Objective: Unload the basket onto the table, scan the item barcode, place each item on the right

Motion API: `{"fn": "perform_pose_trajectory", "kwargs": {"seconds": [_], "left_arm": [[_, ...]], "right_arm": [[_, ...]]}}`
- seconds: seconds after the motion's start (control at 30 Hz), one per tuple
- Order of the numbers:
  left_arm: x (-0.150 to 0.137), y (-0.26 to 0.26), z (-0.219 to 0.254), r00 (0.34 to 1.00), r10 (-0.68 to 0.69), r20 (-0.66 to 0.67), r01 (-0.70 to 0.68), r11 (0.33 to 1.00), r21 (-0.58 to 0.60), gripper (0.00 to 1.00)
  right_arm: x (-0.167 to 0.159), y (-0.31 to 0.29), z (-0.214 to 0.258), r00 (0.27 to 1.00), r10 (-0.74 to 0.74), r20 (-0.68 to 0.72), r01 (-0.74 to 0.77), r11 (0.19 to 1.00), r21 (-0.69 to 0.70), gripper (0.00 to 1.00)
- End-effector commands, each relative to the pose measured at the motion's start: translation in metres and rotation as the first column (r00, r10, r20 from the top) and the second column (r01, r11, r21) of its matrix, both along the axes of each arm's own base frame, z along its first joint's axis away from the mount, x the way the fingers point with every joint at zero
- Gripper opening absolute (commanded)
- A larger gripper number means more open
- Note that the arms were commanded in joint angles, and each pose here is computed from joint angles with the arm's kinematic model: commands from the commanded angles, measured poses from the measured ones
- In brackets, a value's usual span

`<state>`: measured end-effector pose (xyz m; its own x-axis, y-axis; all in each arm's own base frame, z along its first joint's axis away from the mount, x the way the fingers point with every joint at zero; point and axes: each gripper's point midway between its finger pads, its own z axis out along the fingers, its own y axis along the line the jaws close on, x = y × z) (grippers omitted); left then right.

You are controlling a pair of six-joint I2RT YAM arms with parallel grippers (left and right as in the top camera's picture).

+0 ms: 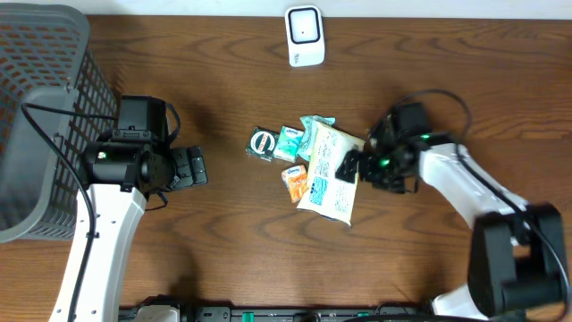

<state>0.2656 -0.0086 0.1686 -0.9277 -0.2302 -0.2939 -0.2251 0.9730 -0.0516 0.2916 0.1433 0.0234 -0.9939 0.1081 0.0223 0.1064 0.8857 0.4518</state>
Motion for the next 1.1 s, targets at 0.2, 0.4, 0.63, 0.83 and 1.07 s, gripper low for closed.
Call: {"fn": "perform_pose_trajectory", "kwargs": {"seconds": [0.2, 0.4, 0.63, 0.83, 1.07], "left_arm": [[-0.001, 0.000, -0.003, 1.000, 0.010, -0.010, -0.010, 1.000, 0.002, 0.98], [-0.001, 0.000, -0.003, 1.000, 0.010, -0.010, -0.010, 1.000, 0.002, 0.98], [-0.001, 0.000, -0.003, 1.000, 0.010, -0.010, -0.010, 1.000, 0.002, 0.98], [-0.001, 0.000, -0.003, 1.000, 0.010, -0.010, -0.010, 1.000, 0.002, 0.98], [-0.001, 0.000, -0.003, 1.000, 0.010, -0.010, -0.010, 1.000, 0.002, 0.98]], "right_arm": [[-0.016, 0.041, -0.030, 0.989, -0.005, -0.148, 0.020, 0.995, 0.097, 0.85], [-0.009, 0.045, -0.034, 0.993, 0.002, -0.120, 0.011, 0.994, 0.106, 0.01], [0.013, 0.033, 0.003, 1.000, -0.016, -0.002, 0.016, 0.991, 0.133, 0.01], [0.030, 0.018, 0.060, 0.979, 0.038, 0.199, -0.054, 0.996, 0.076, 0.01], [0.034, 0.014, 0.093, 0.868, 0.264, 0.420, -0.273, 0.961, -0.041, 0.01]]}}
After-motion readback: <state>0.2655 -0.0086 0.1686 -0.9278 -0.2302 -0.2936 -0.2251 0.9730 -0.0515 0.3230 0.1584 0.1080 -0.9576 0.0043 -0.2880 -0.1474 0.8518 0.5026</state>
